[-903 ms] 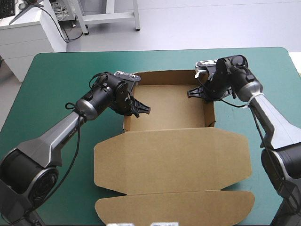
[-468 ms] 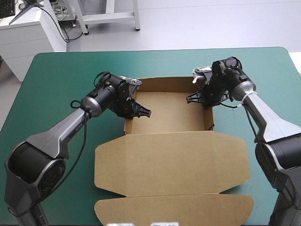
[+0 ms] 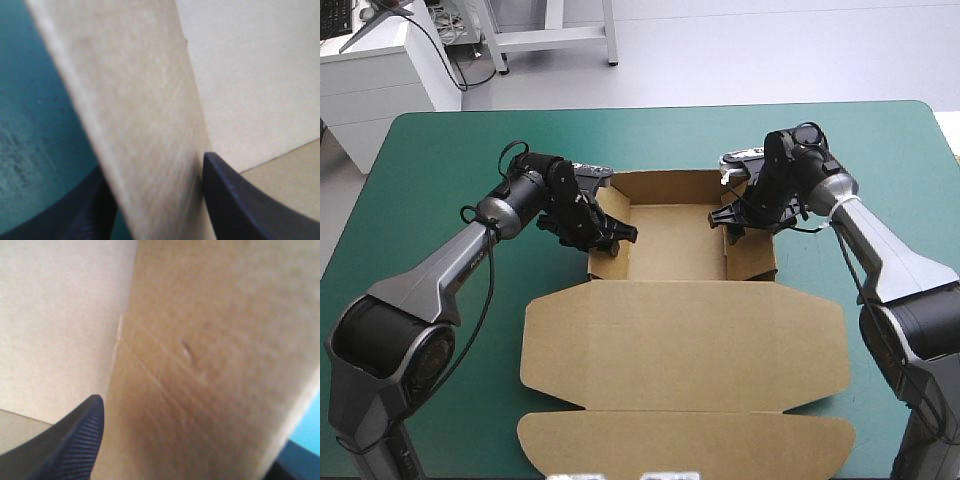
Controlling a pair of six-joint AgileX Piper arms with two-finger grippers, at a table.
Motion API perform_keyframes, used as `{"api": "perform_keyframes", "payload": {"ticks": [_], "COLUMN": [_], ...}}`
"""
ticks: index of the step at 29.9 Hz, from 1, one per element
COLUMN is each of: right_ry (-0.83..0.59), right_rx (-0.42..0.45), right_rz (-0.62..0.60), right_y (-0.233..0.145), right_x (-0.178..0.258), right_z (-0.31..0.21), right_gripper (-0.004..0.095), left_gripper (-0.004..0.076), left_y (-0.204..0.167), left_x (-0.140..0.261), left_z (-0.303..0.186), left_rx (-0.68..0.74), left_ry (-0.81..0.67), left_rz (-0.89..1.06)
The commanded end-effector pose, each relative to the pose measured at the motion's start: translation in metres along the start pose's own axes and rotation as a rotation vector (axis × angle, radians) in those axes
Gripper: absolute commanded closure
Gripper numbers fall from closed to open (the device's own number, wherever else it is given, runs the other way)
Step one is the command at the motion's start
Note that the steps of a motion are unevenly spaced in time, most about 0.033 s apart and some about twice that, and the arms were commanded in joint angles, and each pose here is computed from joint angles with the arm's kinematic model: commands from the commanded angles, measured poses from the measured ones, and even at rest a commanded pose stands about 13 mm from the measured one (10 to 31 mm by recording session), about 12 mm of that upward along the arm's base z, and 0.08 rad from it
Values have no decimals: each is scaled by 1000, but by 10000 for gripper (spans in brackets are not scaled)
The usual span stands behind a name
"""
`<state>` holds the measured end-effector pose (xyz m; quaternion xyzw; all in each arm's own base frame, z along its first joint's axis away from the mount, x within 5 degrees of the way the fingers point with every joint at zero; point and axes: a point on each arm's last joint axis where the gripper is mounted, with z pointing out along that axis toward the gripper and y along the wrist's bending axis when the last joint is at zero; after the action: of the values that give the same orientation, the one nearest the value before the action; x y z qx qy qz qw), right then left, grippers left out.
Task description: Fold the box
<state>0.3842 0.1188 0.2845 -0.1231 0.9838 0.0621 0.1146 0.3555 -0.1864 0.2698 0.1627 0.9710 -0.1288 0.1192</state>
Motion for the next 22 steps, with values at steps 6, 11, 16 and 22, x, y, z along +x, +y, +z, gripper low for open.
{"api": "perform_keyframes", "payload": {"ticks": [6,11,16,22], "right_ry": [-122,-189,-246,-366], "right_rx": [-10,-2,47,79], "right_rz": [-19,-26,-49,-63], "right_y": [5,5,2,3], "right_x": [-1,2,12,32], "right_z": [-37,-58,-87,-135], "right_gripper": [266,266,266,274], "left_gripper": [295,295,296,425], "left_y": [-10,-15,-18,-26], "left_x": [-3,3,17,43], "left_z": [-50,-82,-128,-192], "left_rx": [39,44,15,31], "left_ry": [-155,-245,-366,-564], "left_rz": [16,68,104,146]}}
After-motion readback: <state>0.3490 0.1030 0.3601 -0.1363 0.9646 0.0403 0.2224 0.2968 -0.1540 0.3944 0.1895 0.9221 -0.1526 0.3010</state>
